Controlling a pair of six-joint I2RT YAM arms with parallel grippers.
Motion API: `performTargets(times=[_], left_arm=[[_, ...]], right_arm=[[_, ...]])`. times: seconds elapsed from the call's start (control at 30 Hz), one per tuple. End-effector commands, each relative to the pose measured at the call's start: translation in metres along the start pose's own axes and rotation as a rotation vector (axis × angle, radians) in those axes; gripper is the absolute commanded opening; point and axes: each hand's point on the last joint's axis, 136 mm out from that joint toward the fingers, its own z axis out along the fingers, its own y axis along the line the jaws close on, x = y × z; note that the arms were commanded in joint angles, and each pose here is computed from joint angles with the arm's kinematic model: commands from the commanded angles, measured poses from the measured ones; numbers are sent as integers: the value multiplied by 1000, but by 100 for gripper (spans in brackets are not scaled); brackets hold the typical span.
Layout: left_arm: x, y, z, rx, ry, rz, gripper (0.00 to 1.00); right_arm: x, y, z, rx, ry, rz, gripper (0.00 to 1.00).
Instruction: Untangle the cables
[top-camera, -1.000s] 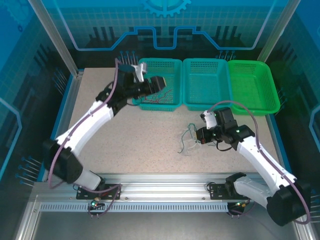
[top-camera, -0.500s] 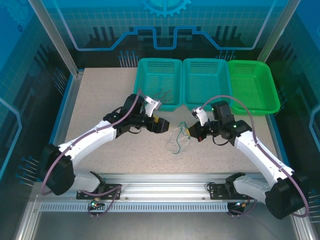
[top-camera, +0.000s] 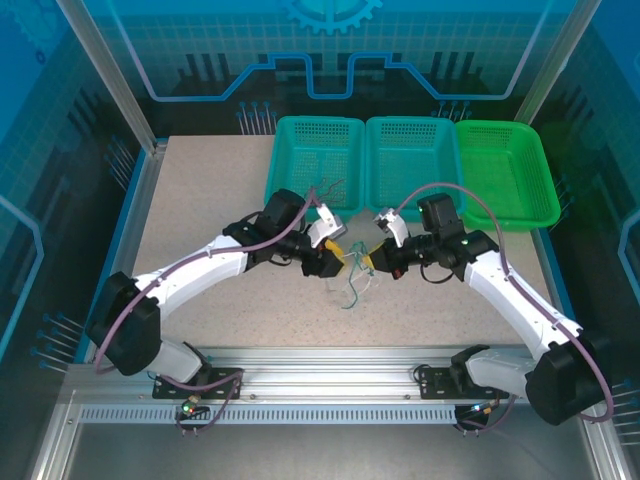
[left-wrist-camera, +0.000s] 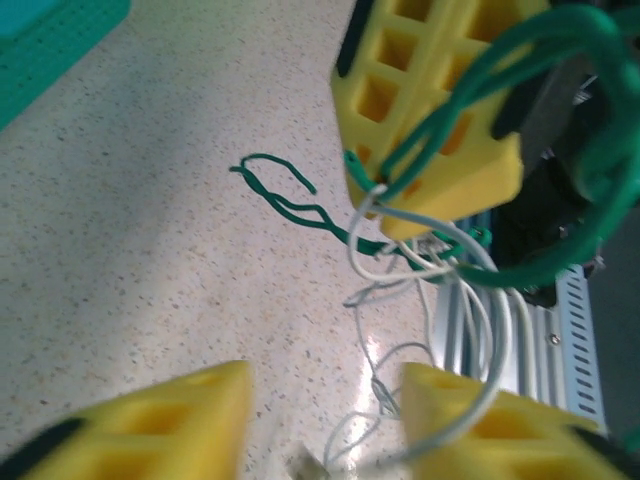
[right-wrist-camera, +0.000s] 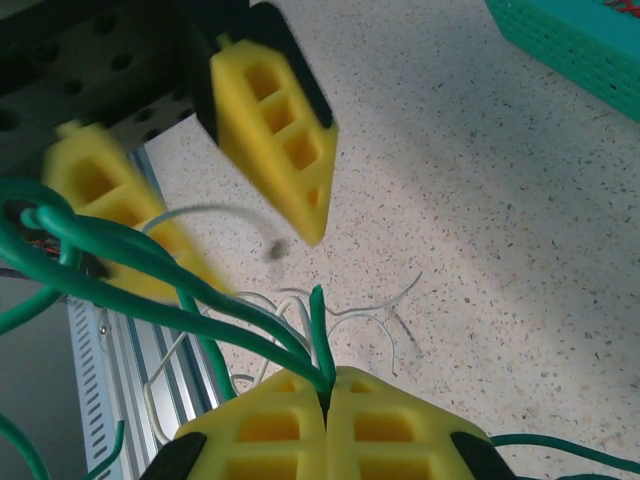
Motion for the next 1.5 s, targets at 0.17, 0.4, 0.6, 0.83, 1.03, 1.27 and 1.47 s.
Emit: performTargets(times=[0.17, 0.4, 0.6, 0.83, 1.03, 1.27, 1.47], left_arm=[[-64, 53, -77, -284, -307, -171, 0], [-106, 60, -148, -388, -515, -292, 0], [-145, 68, -196, -437, -710, -380, 0], [-153, 48, -159, -243, -543, -248, 0], [-89, 41, -110, -202, -339, -132, 57], [-31, 26, -64, 4, -182, -225, 70], [-21, -5, -23, 183, -93, -239, 81]], right_arm=[[11, -91, -19, 436, -31, 285, 1], [74, -159, -38, 785, 217, 542, 9], [103, -177, -25, 825, 330, 675, 9], [51, -137, 16, 467, 168, 482, 0], [8, -75, 13, 245, 71, 146, 0], [-22, -31, 0, 76, -9, 25, 0], [-31, -24, 3, 25, -8, 34, 0]])
